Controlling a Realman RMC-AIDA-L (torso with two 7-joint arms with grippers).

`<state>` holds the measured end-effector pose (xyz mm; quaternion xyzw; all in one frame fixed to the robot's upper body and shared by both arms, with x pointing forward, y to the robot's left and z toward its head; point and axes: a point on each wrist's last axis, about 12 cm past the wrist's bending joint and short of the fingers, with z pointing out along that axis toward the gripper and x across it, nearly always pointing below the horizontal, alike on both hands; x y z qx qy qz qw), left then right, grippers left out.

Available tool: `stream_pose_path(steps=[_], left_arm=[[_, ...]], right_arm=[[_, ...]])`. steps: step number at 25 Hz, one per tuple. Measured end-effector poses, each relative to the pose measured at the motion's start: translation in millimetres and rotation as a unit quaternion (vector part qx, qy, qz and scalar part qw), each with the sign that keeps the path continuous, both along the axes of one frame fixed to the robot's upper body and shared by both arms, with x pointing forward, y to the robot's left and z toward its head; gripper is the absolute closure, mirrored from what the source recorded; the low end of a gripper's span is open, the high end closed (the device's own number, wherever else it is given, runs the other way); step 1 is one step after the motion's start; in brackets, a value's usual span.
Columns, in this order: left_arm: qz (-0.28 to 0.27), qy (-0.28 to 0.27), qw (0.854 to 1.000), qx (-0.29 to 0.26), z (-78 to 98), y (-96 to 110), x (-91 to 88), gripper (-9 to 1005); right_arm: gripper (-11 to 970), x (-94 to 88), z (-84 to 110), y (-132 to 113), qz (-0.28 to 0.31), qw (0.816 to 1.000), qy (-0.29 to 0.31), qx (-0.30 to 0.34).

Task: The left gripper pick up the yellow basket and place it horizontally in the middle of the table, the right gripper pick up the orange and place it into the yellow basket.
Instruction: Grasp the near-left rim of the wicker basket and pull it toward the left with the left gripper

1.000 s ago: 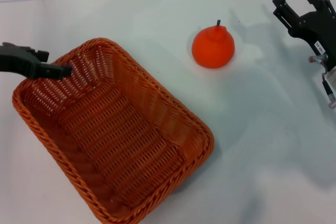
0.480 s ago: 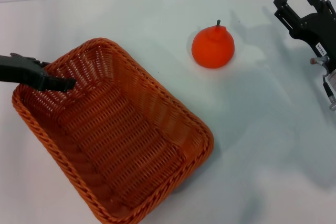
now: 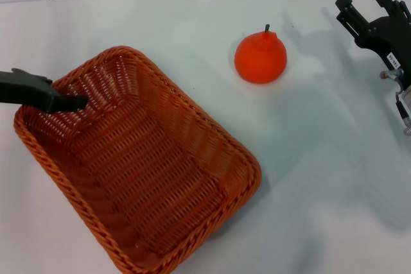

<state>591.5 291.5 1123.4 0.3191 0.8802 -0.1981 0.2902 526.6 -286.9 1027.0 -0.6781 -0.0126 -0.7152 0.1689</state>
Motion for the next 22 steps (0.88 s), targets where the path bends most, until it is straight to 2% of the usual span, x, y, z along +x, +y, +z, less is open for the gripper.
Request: stream_pose_path(steps=[3,15,22], left_arm=[[-0.001,-0.003,1.0,0.002,0.0,1,-2.0,341],[-0.007,-0.017,1.0,0.001,11.2,-4,-6.0,776],[0.002,0.001,1.0,0.004,9.6,-2,-6.2,823]], right_arm=[[42,-0.1,-0.2,0,0.0,1.0,0.001,0.0],[43,-1.9,-1.9,-2,-0.003,1.0,0.005,0.0],[42,-2.5,-2.1,-2,-0.003,1.0,0.004,0.0]])
